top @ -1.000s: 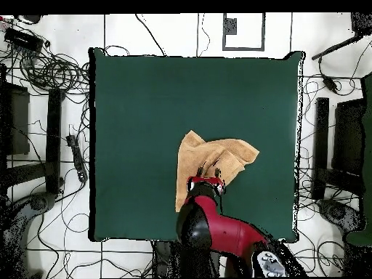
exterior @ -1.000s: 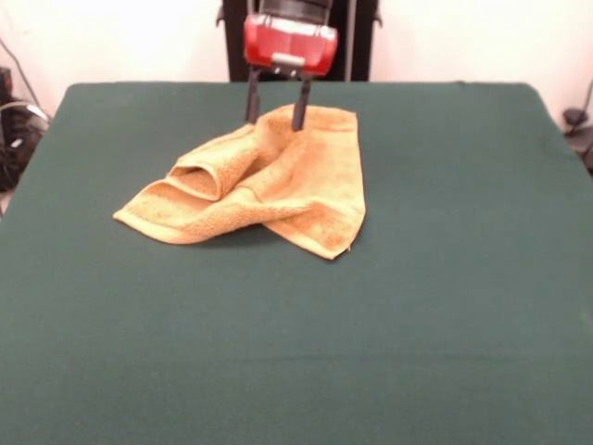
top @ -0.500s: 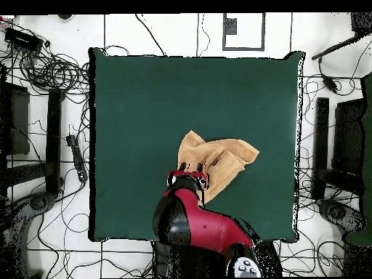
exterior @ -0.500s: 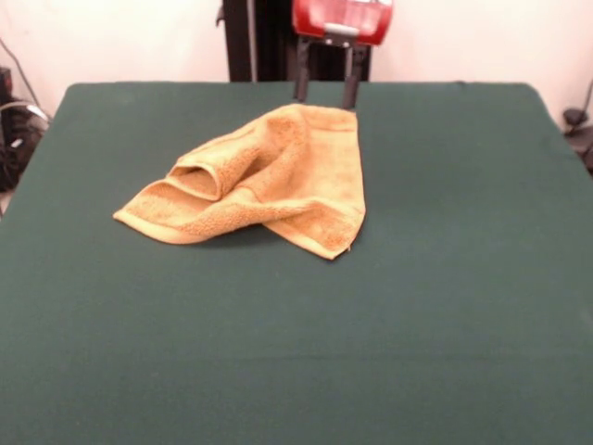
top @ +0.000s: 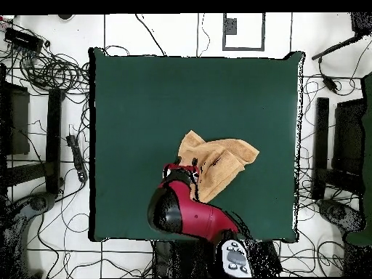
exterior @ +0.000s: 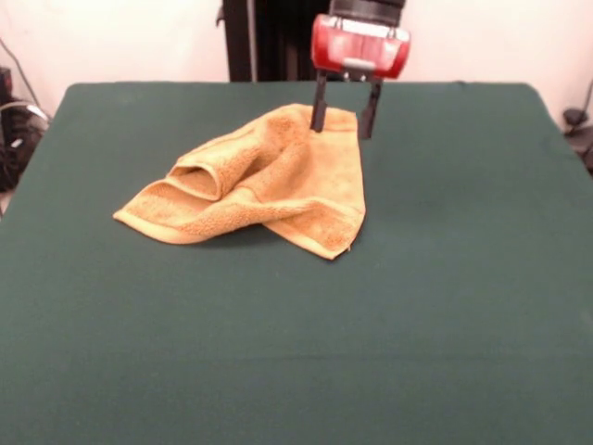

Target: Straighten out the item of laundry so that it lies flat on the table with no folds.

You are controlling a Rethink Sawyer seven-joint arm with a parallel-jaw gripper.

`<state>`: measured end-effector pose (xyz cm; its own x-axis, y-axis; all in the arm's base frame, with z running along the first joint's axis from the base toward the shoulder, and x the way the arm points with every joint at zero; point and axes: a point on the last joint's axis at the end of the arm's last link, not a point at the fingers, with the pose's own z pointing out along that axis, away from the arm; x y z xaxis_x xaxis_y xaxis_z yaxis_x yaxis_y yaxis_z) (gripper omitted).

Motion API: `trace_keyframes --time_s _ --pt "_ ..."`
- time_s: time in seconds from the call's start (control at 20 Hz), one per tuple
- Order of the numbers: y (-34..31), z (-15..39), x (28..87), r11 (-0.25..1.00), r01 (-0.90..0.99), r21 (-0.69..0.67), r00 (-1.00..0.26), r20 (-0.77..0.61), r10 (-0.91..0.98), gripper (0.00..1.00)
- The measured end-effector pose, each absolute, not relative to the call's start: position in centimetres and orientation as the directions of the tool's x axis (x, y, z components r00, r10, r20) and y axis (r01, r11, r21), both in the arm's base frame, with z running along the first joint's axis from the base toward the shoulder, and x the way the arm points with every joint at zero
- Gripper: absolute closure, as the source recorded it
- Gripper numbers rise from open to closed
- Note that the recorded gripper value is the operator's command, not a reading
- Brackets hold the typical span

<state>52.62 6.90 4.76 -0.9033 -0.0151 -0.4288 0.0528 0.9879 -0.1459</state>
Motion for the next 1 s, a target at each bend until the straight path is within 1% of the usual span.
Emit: trace_keyframes --time_s 0.25,0.5,0.75,0.9,1.0 --pt "6.4 3.0 53.1 0.983 0.111 -0.146 -0.894 -0.448 0.034 0.00" --pt "5.8 1.8 53.3 0.967 0.222 -0.126 -0.888 -0.435 0.147 0.00" --pt "5.3 1.9 54.6 0.904 0.422 -0.072 -0.822 -0.451 0.348 0.00" --pt "6.2 2.4 55.4 0.857 0.514 -0.032 -0.767 -0.465 0.442 0.00" --pt "6.5 2.5 55.5 0.846 0.533 -0.021 -0.753 -0.467 0.463 0.00"
